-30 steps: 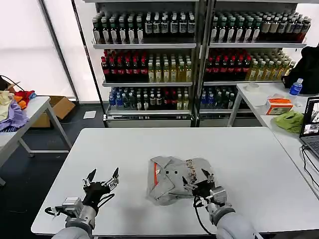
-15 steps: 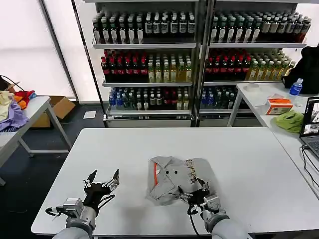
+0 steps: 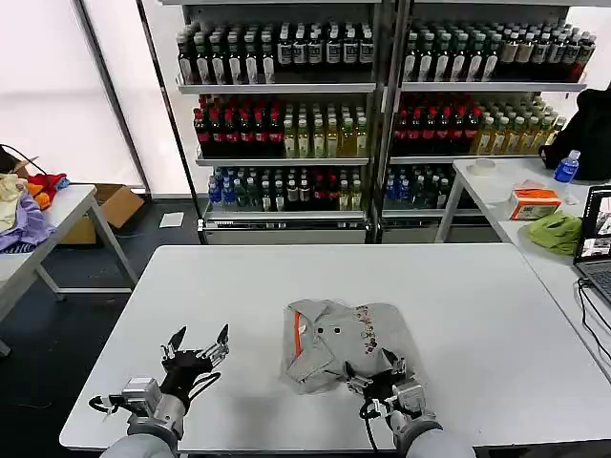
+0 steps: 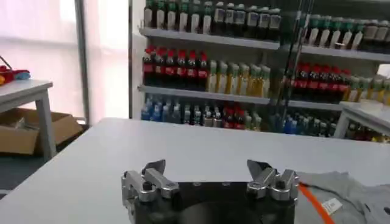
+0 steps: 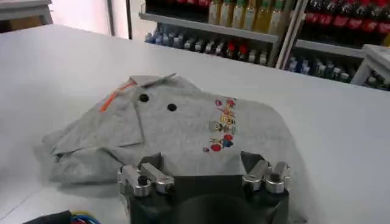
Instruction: Fold and organize the clothes.
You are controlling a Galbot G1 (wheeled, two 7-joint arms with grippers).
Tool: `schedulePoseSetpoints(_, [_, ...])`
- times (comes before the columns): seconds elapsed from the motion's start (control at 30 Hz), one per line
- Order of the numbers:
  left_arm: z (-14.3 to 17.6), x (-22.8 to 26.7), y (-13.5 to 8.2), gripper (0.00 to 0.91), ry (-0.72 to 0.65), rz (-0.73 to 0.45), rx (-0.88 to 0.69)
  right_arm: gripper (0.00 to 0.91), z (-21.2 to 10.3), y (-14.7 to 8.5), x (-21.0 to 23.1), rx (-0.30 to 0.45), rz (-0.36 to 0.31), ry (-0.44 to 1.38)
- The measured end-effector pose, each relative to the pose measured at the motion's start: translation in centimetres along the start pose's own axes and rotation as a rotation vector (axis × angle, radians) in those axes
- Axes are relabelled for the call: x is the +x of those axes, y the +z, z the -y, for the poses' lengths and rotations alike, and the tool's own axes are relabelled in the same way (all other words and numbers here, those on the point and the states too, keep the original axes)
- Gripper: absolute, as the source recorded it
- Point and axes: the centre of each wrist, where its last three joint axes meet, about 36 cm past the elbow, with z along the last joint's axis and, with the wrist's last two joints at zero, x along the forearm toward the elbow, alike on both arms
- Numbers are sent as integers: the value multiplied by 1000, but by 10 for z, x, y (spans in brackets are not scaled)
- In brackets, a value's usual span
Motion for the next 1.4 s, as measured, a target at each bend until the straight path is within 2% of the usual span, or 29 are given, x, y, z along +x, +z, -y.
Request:
schedulePoseSetpoints(0.53, [-1,4,-2,907,-1,-6,-3,907,1,-2,4,-47,-22,-28])
schedulePoseSetpoints(0.73, [-2,4,-2,907,-4,-6,-6,907,3,-15,5,-72,20,-45])
schedulePoseSetpoints(0.93, [-3,4,-4,907,-5,-5,-9,907,-10,-25,-3,-77,50,-72])
schedulePoseSetpoints(1.4, [-3,4,-4,907,-8,-12,-6,907,-30,-7,-19,-75,-37,-135])
